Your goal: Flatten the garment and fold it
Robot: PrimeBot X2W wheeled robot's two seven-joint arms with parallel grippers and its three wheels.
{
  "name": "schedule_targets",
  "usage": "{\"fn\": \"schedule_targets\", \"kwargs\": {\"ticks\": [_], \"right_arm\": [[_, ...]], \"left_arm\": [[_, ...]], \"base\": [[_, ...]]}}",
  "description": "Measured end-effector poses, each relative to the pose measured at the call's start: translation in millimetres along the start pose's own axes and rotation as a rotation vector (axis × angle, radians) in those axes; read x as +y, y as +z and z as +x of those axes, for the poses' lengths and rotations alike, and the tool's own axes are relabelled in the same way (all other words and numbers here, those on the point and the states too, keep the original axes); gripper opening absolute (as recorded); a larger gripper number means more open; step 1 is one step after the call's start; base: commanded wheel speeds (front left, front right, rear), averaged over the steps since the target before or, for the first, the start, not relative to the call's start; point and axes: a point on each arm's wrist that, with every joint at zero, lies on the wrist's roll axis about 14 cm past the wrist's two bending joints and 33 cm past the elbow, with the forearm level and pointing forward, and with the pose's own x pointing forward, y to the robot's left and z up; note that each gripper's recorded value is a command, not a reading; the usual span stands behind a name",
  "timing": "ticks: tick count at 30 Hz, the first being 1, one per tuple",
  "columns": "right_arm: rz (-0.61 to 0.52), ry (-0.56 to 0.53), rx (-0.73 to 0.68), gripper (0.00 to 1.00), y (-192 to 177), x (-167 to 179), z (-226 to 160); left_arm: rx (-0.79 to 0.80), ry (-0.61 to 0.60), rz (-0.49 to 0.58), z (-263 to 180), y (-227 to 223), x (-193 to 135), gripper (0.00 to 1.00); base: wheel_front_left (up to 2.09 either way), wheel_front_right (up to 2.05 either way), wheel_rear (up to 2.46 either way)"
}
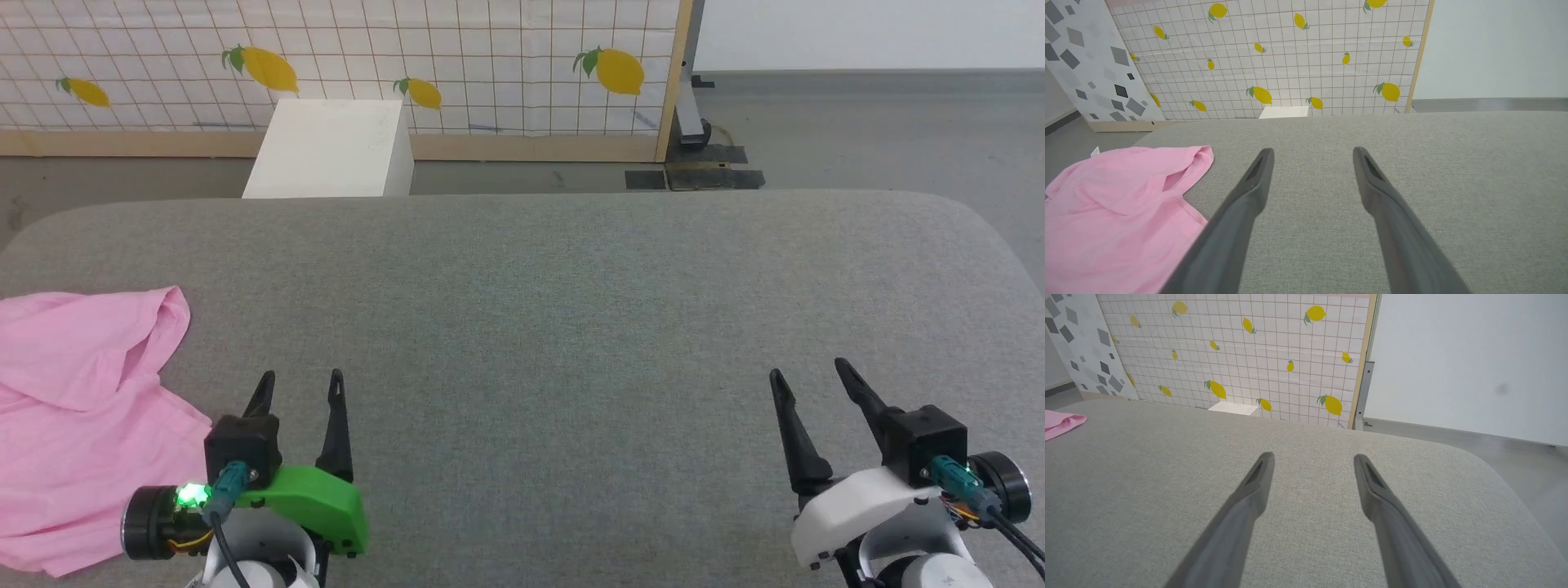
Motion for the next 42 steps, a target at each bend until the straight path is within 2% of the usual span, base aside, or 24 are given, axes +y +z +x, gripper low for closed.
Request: {"fn": "schedule_targets", "kwargs": {"ticks": [27,42], "right_arm": [[0.06,-0.005,-0.015,1.0,-7,-1,0],[0.087,0.065,-0.022,1.0,-10,22,13]], "left_arm": [[-0.017,0.013,-0.028,-3,-5,4,1.0],[-0.036,0.112,-0.043,-18,-5,34,1.0]], "base": [[0.0,0.0,0.0],[0.0,0.0,0.0]]}}
